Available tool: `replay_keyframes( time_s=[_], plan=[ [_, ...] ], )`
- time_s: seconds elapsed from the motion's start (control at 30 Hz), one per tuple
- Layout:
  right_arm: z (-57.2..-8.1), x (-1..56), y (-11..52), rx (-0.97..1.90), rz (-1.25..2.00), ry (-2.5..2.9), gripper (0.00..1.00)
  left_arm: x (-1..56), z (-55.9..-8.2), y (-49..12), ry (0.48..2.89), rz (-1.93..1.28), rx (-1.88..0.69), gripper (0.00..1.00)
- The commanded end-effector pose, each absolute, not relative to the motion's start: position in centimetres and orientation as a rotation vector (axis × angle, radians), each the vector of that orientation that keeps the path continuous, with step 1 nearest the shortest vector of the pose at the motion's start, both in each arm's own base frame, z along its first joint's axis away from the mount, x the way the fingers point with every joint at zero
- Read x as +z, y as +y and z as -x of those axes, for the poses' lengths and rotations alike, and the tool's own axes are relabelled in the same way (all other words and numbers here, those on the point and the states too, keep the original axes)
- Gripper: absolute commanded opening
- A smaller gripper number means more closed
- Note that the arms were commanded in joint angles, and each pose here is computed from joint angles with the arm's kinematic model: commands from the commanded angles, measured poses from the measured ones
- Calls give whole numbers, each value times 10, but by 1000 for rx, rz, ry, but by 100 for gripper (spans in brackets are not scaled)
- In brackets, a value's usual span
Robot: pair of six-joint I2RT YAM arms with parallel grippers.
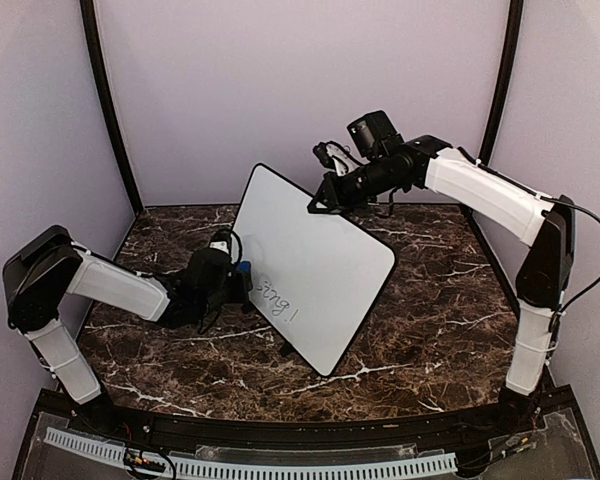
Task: Erase the whiteboard
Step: Erase the center of the whiteboard.
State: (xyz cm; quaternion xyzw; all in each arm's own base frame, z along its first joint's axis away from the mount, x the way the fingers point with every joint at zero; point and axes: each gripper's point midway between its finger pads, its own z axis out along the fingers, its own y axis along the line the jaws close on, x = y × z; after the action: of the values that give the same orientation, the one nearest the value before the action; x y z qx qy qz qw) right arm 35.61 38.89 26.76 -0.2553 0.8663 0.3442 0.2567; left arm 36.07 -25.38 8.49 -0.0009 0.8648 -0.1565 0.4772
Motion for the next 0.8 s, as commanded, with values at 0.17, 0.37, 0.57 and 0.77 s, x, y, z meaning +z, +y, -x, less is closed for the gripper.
replay_keyframes(
  time_s=[0.17,0.37,0.57,0.77],
  plan=[
    [-315,235,409,1002,889,2432,0,96,-367,-264,1965,-249,-250,0],
    [-317,235,412,1010,890,2431,0,98,-342,-302,1898,-453,-415,0],
    [-317,238,411,1005,888,2429,0,101,-312,-333,1827,-590,-522,0],
    [-317,239,411,1003,887,2427,0,97,-299,-343,1821,-631,-549,0]
  ],
)
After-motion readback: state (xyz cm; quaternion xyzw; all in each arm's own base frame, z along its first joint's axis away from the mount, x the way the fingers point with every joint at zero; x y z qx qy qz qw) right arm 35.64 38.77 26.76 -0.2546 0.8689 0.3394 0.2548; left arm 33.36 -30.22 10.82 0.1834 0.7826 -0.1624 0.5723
